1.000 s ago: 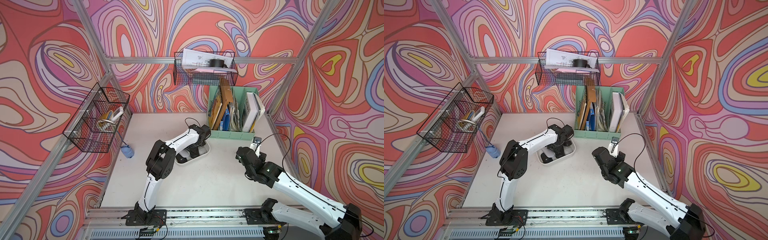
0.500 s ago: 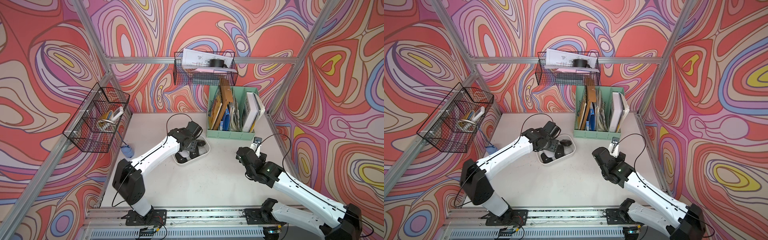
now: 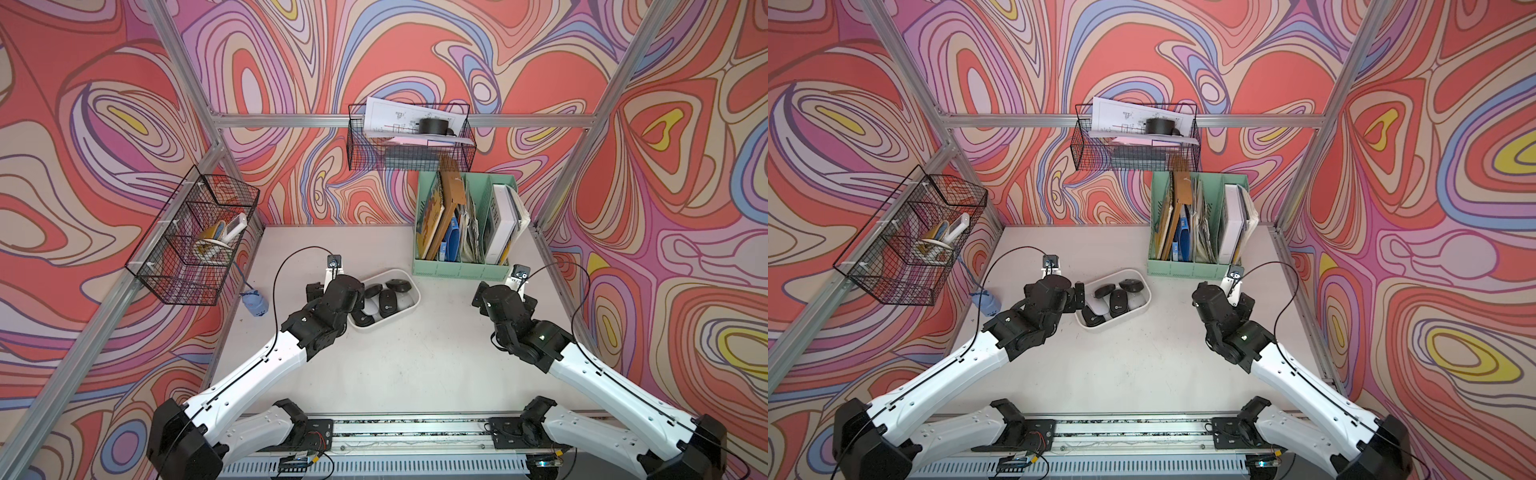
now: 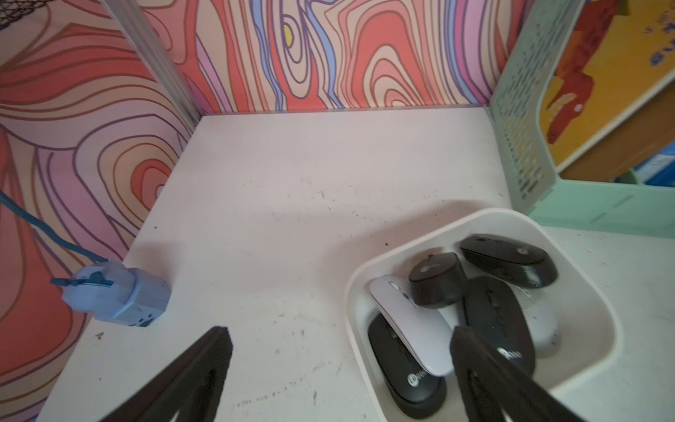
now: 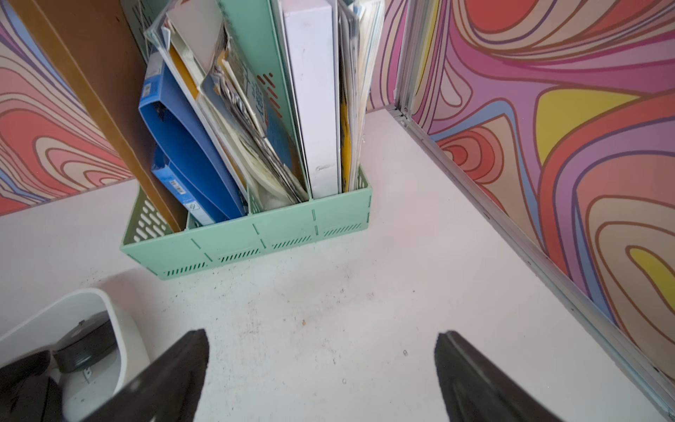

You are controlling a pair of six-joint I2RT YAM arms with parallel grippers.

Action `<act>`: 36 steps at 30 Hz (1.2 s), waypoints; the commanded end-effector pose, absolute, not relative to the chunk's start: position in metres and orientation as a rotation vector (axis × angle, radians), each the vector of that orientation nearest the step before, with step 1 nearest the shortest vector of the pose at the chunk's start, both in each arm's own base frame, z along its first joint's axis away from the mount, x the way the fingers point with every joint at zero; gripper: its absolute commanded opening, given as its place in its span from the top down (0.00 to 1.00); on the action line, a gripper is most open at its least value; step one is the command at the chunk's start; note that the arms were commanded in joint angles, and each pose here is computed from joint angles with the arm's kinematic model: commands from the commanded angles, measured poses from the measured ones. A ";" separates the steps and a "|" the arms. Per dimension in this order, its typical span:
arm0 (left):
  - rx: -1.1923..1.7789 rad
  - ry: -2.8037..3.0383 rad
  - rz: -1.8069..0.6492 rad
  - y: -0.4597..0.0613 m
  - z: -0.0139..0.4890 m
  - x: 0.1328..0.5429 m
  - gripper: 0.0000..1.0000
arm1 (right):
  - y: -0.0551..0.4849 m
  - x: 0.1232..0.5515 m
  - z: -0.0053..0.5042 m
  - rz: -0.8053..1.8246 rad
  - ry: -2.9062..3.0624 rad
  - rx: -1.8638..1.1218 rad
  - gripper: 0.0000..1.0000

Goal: Put the mouse in the storage box
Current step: Reset both arms

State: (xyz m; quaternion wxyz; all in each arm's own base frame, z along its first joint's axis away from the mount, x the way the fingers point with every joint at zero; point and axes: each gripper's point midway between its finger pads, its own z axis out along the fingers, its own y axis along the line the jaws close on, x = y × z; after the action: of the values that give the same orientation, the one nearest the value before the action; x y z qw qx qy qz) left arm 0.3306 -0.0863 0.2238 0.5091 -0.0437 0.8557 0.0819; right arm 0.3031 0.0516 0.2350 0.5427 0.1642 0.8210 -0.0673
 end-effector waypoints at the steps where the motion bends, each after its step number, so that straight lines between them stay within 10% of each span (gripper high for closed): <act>1: -0.213 2.001 0.298 -0.046 0.221 0.357 0.01 | 0.037 0.327 0.251 -0.179 1.864 0.395 0.02; 36: -0.137 1.924 0.259 0.028 0.092 0.387 0.01 | -0.015 0.407 0.130 -0.315 1.754 0.194 0.02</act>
State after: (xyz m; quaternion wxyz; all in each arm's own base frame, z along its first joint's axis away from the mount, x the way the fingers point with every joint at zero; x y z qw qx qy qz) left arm 0.3803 0.0219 0.0860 0.5647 -0.0311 0.8154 0.1236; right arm 0.3980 -0.0199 0.1274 0.6068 0.1078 0.7695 -0.1675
